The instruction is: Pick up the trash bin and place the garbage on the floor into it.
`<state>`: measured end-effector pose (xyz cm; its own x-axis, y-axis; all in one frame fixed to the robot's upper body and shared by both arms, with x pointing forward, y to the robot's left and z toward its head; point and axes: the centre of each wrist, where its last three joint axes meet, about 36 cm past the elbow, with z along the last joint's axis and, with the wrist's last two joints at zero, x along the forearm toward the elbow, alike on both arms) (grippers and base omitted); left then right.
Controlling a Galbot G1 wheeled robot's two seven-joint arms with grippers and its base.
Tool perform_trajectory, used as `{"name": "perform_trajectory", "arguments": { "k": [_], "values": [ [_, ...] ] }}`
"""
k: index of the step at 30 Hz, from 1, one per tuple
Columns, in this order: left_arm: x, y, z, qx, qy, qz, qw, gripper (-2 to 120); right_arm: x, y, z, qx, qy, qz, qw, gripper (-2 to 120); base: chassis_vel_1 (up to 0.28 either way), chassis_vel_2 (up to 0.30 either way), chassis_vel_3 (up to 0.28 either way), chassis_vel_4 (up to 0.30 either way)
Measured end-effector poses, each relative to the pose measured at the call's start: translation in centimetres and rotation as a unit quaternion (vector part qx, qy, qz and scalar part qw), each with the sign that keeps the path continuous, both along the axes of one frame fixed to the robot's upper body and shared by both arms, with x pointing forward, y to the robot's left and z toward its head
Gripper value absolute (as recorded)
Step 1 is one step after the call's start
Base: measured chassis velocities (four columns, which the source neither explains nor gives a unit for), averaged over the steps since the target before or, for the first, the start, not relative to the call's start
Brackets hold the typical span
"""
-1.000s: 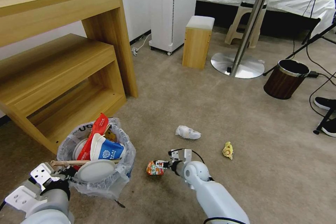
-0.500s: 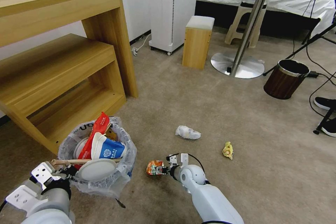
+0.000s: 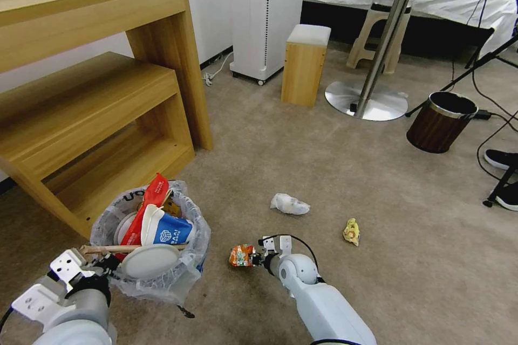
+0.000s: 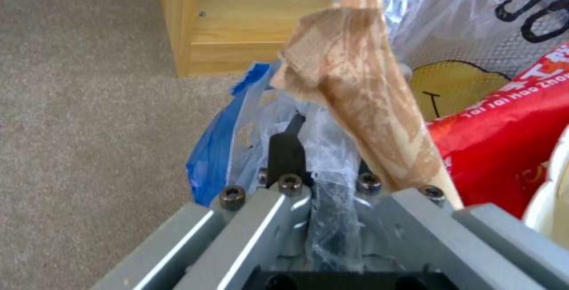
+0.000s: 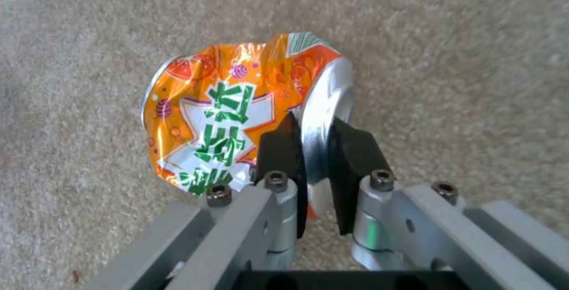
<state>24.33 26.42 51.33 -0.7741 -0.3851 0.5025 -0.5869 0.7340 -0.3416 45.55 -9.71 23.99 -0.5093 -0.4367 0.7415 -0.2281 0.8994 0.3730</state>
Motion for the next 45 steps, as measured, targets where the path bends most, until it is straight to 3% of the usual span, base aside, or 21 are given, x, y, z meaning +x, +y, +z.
{"name": "perform_trajectory", "arguments": {
  "k": [8, 10, 11, 14, 15, 17, 18, 19, 21, 22, 23, 25, 26, 27, 29, 34, 40, 42, 45],
  "values": [
    [0.1, -0.3, -0.3, -0.006, 0.003, -0.001, 1.0, 1, -3.2, -3.1, 3.9, 0.017, -0.086, 0.032, 0.996, 7, 0.0, 0.0, 0.0, 0.0],
    [0.0, -0.5, -0.5, -0.01, 0.006, -0.003, 0.9999, 1, -5.4, -5.9, 7.8, 0.05, -0.129, 0.069, 0.988, 7, 0.0, 0.0, 0.0, 0.0],
    [0.0, -0.5, -0.5, -0.01, 0.006, -0.003, 0.9999, 1, -5.4, -5.9, 7.8, 0.05, -0.129, 0.069, 0.988, 7, 0.0, 0.0, 0.0, 0.0],
    [0.0, -1.2, -0.9, -0.024, 0.014, -0.012, 0.9996, 1, -7.5, -10.9, 12.6, 0.087, -0.18, 0.152, 0.968, 7, 0.0, 0.0, 0.0, 0.0],
    [0.0, -1.2, -0.9, -0.024, 0.014, -0.012, 0.9996, 1, -7.5, -10.9, 12.6, 0.087, -0.18, 0.152, 0.968, 7, 0.0, 0.0, 0.0, 0.0],
    [0.0, -1.6, -1.0, -0.034, 0.018, -0.018, 0.9991, 1, -7.9, -12.5, 14.3, 0.114, -0.218, 0.207, 0.947, 7, 0.0, 0.0, 0.0, 0.0],
    [0.0, -1.8, -1.0, -0.039, 0.02, -0.021, 0.9988, 1, -7.9, -13.1, 15.2, 0.132, -0.244, 0.243, 0.93, 7, 0.0, 0.0, 0.0, 0.0],
    [0.0, -1.8, -1.0, -0.039, 0.02, -0.021, 0.9988, 1, -7.9, -13.1, 15.2, 0.132, -0.244, 0.243, 0.93, 7, 0.0, 0.0, 0.0, 0.0],
    [0.1, -2.2, -1.1, -0.054, 0.027, -0.029, 0.9978, 1, -7.4, -14.5, 16.7, 0.183, -0.308, 0.321, 0.877, 7, 0.0, 0.0, 0.0, 0.0],
    [0.1, -2.4, -1.2, -0.066, 0.032, -0.035, 0.9967, 1, -6.6, -15.1, 17.5, 0.229, -0.338, 0.36, 0.839, 7, 0.0, 0.0, 0.0, 0.0],
    [0.1, -2.4, -1.2, -0.066, 0.032, -0.035, 0.9967, 1, -6.6, -15.1, 17.5, 0.229, -0.338, 0.36, 0.839, 7, 0.0, 0.0, 0.0, 0.0],
    [0.0, -2.8, -1.4, -0.085, 0.041, -0.044, 0.9946, 1, -4.7, -15.3, 18.5, 0.325, -0.386, 0.405, 0.762, 7, 0.0, 0.0, 0.0, 0.0],
    [0.0, -2.8, -1.4, -0.085, 0.041, -0.044, 0.9946, 1, -4.7, -15.3, 18.5, 0.325, -0.386, 0.405, 0.762, 7, 0.0, 0.0, 0.0, 0.0],
    [0.1, -2.9, -1.6, -0.088, 0.043, -0.045, 0.9941, 1, -3.9, -15.0, 18.9, 0.349, -0.401, 0.41, 0.741, 7, 0.0, 0.0, 0.0, 0.0],
    [0.1, -3.1, -1.7, -0.092, 0.045, -0.048, 0.9936, 1, -2.9, -14.0, 19.0, 0.377, -0.418, 0.397, 0.725, 7, 0.0, 0.0, 0.0, 0.0],
    [0.0, -3.7, -1.8, -0.099, 0.049, -0.056, 0.9923, 1, -1.8, -10.8, 18.3, 0.403, -0.431, 0.344, 0.731, 7, 0.0, 0.0, 0.0, 0.0],
    [-0.3, -4.7, -1.8, -0.102, 0.051, -0.069, 0.9911, 1, -0.2, -4.4, 18.0, 0.441, -0.427, 0.275, 0.74, 7, 0.0, 0.0, 0.0, 0.0],
    [-0.3, -4.8, -1.8, -0.102, 0.051, -0.07, 0.991, 1, -0.1, -4.0, 18.1, 0.441, -0.426, 0.274, 0.741, 7, 0.0, 0.0, 0.0, 0.0],
    [-0.5, -5.2, -1.4, -0.103, 0.047, -0.076, 0.9906, 1, 0.8, -2.4, 17.7, 0.421, -0.414, 0.286, 0.754, 7, 0.0, 0.0, 0.0, 0.0]
  ]
}}
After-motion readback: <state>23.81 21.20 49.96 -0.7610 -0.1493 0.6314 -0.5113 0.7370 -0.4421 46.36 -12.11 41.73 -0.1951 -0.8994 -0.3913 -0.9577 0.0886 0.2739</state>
